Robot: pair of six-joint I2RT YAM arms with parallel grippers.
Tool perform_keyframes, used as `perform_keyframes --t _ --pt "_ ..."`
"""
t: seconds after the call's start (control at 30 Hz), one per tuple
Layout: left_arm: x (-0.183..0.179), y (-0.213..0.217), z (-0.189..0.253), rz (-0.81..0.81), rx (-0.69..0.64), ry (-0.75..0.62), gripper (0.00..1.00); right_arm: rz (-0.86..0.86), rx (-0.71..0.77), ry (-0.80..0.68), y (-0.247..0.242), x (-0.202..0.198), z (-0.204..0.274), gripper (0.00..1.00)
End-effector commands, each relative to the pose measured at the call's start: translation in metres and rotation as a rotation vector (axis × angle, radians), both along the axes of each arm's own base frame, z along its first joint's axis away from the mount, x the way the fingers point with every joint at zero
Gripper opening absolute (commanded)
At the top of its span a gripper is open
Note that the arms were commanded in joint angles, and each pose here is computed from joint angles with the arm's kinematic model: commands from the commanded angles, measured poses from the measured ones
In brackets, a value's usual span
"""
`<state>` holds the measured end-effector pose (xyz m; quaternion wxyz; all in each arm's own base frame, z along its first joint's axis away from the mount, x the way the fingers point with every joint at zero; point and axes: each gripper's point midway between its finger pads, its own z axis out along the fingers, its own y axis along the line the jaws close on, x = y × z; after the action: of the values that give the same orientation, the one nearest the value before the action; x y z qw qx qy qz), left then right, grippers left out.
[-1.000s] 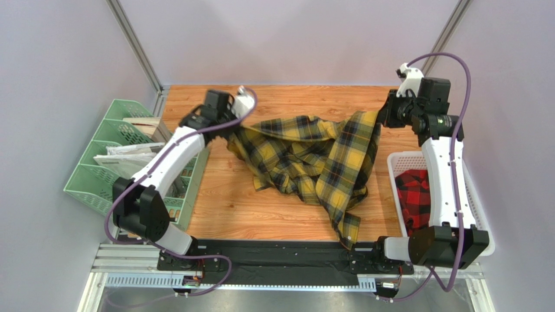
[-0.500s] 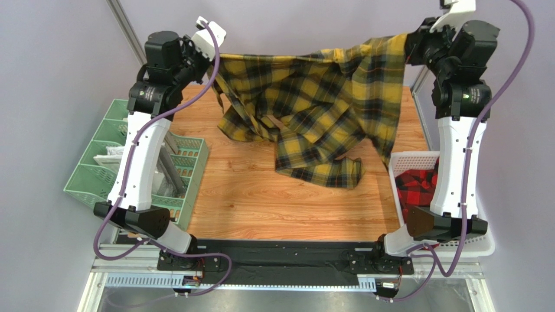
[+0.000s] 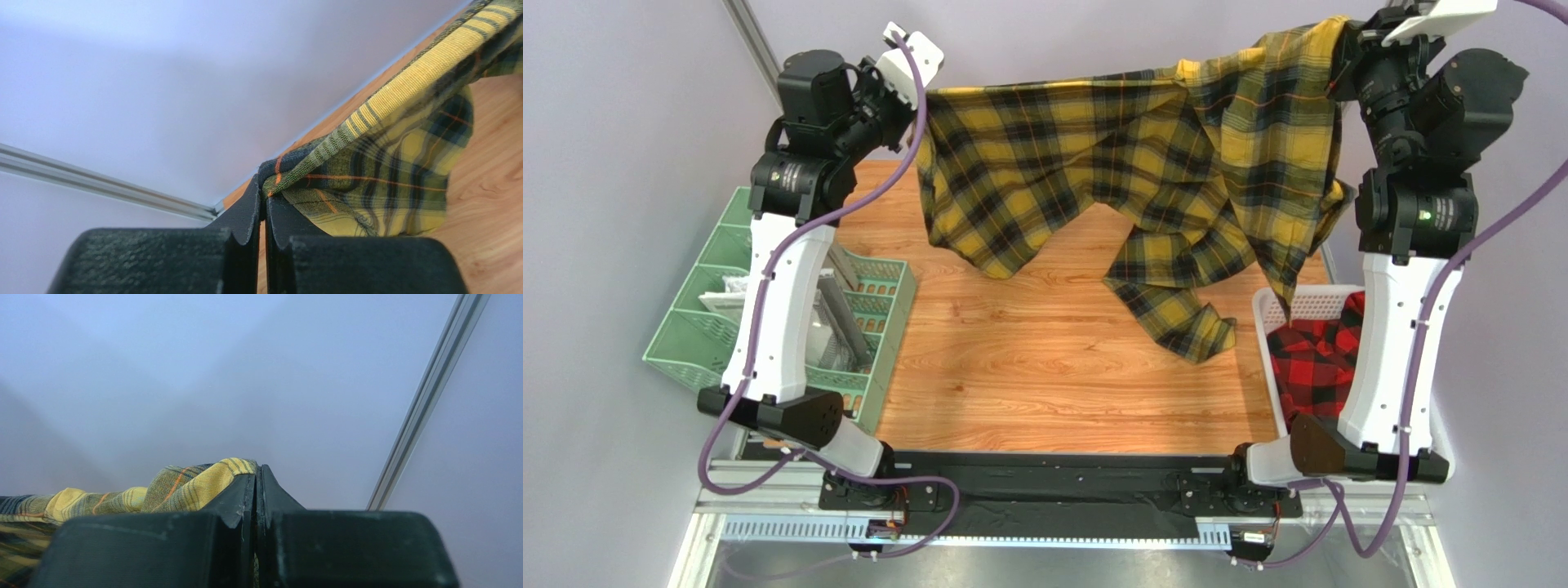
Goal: Fold and stack the long sleeve shirts
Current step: Flatten the shirt out
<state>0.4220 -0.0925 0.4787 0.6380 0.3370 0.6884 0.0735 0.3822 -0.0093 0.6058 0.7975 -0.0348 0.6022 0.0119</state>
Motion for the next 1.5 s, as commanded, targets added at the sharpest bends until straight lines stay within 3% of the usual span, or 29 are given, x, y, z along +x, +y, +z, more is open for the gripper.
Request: perform_keyframes --t 0.0,0.1,0.37,0.47,0.57,0.67,0.8,0.83,0.93,0.97,1.03,1.07,1.3,1.37,1.4,1.43,1.47 --pt "-0.071 -0.002 0.061 -0.103 -0.068 -0.152 0.0 -0.045 -0.068 -0.244 0.002 -0.093 0.072 0.0" --pt "-0.118 -0.001 0.076 -0.157 -0.09 -0.235 0.0 -0.064 -0.112 -0.297 0.004 -0.131 0.081 0.0" --pt "-0.229 0.025 0.14 -0.143 -0.188 -0.532 0.0 -0.177 -0.145 -0.614 0.006 -0.297 0.136 0.0" --pt "-0.259 0.03 0.174 -0.153 -0.222 -0.632 0.0 -0.187 -0.146 -0.703 0.009 -0.327 0.155 0.0" --pt "-0.264 0.035 0.197 -0.135 -0.23 -0.673 0.0 -0.214 -0.195 -0.788 0.011 -0.35 0.177 0.0" --pt "-0.238 0.035 0.195 -0.102 -0.184 -0.631 0.0 -0.246 -0.271 -0.752 0.007 -0.315 0.183 0.0" --pt "-0.179 0.029 0.147 -0.066 -0.127 -0.461 0.0 -0.177 -0.323 -0.553 0.005 -0.202 0.144 0.0" --pt "-0.167 0.025 0.135 -0.074 -0.11 -0.437 0.0 -0.135 -0.32 -0.456 0.005 -0.159 0.115 0.0" --pt "-0.124 0.01 0.071 -0.105 -0.082 -0.296 0.0 -0.021 -0.3 -0.286 0.012 -0.08 0.052 0.0" --pt "-0.102 0.005 0.031 -0.107 -0.065 -0.208 0.0 0.017 -0.303 -0.244 0.016 -0.063 0.035 0.0" --pt "-0.08 0.0 0.001 -0.114 -0.044 -0.168 0.0 0.047 -0.273 -0.109 0.013 -0.01 -0.019 0.0" --pt "-0.061 -0.004 -0.035 -0.11 -0.032 -0.091 0.0 0.072 -0.276 -0.081 0.017 0.005 -0.036 0.0" --pt "0.042 -0.027 -0.159 -0.118 0.01 0.166 0.0 0.148 -0.283 0.207 0.033 0.139 -0.183 0.0" --pt "0.081 -0.028 -0.193 -0.099 0.069 0.216 0.0 0.152 -0.285 0.328 0.037 0.178 -0.239 0.11" --pt "0.095 -0.02 -0.204 -0.048 0.089 0.243 0.0 0.133 -0.306 0.314 0.035 0.192 -0.231 0.16" --pt "0.116 -0.02 -0.246 -0.037 0.109 0.334 0.01 0.139 -0.316 0.333 0.048 0.203 -0.239 0.22" --pt "0.136 -0.019 -0.218 -0.018 0.099 0.285 0.04 0.103 -0.319 0.386 0.041 0.209 -0.248 0.24"
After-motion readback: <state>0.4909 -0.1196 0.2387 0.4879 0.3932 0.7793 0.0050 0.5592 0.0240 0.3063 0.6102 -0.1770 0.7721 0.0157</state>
